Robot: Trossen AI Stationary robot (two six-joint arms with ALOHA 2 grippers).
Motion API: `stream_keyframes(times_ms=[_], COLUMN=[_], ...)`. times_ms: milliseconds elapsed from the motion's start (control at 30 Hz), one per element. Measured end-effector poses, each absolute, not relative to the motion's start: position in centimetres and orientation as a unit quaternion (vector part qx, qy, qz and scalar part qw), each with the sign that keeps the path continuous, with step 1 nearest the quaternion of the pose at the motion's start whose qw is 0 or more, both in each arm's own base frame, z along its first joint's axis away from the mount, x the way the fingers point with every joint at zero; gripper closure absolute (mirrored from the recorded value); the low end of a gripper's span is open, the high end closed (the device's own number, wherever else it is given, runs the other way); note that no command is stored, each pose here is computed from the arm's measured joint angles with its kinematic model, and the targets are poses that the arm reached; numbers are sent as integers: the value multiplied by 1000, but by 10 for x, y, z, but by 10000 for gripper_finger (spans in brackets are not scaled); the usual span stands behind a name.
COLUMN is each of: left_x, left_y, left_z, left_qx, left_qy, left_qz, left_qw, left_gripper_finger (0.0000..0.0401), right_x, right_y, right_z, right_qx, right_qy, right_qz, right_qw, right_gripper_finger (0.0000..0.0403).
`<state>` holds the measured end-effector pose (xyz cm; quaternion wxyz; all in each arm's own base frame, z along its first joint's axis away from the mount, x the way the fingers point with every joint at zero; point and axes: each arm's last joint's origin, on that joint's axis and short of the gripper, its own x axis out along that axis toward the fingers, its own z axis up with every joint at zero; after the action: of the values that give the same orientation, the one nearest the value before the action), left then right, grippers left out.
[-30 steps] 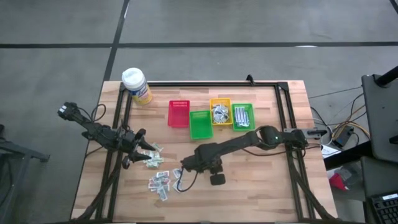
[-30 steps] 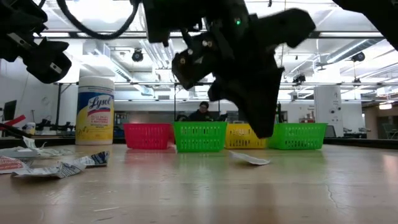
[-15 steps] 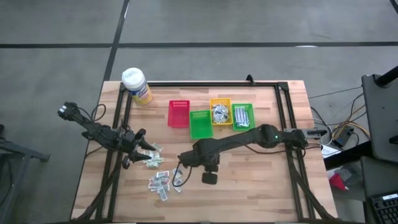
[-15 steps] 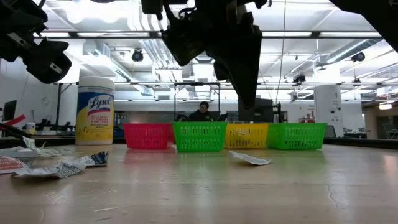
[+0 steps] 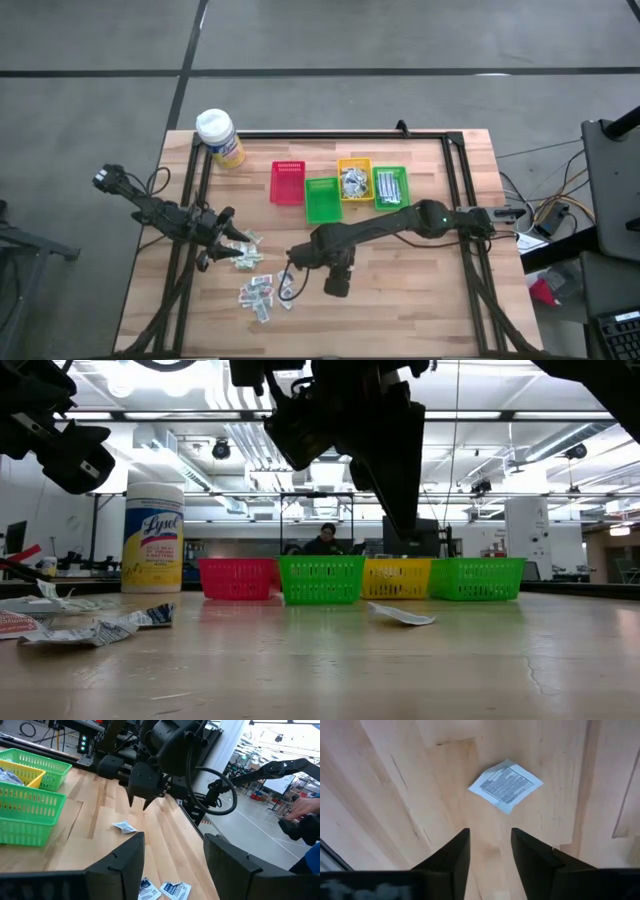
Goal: Pick & Place First Aid Supplies
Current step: Put the alcohol pad into the yellow basket
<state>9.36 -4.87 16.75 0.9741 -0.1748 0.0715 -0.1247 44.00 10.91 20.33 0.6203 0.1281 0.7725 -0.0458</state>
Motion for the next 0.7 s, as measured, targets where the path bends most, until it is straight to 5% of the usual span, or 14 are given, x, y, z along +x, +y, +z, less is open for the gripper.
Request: stream_keyframes(times_ms=[267,700], left_x=[94,94], left_y=[-49,-49], left_z=[167,167], left_qx=[-174,-173], left_qy=[72,72], left_qz=[-125,-125], left_qw=[974,974], left_gripper_finger=[204,204], right_x=[435,429], right_y=[102,84], right_z=[186,160], right_qx=[124,143], right_qy=[793,814], right_qz=[-62,-103], right_qw=[593,553], right_gripper_finger=[222,220])
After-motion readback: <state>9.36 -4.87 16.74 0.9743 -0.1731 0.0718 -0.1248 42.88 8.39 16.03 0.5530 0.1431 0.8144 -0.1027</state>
